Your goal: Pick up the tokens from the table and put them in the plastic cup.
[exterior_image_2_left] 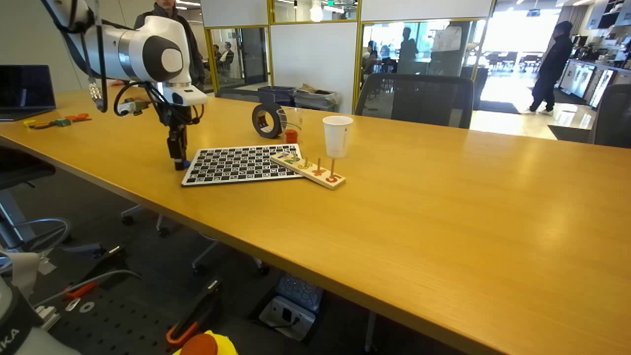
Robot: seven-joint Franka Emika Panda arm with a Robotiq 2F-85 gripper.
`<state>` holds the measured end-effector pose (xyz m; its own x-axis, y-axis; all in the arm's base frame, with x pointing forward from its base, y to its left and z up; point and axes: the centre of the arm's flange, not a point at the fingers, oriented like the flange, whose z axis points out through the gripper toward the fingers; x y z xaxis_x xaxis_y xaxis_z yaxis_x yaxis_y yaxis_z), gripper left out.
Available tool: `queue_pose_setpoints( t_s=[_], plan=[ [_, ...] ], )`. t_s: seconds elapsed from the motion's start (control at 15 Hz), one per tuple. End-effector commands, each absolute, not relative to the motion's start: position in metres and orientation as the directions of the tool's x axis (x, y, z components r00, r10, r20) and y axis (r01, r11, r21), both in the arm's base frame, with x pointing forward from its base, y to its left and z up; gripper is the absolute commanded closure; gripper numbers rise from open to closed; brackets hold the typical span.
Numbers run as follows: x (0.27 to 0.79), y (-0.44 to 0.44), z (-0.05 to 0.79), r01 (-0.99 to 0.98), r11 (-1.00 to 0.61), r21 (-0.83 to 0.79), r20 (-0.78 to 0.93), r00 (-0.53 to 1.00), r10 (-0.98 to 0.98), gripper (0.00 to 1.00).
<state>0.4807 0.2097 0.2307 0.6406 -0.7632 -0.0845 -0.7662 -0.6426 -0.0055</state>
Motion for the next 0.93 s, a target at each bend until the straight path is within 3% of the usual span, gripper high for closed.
queue_pose_setpoints(
  t_s=[0.0, 0.33, 0.87],
  plan=[
    [0.489, 0.209, 0.245, -0.765, -0.645, -0.005, -0.068, 0.643, -0.763, 0.77],
    [0.503, 0.19, 0.313, -0.66, -0.748, -0.071, -0.039, 0.751, -0.659, 0.78],
    [0.561, 0.076, 0.401, -0.674, -0.723, -0.15, 0.153, 0.707, -0.691, 0.78]
  ],
)
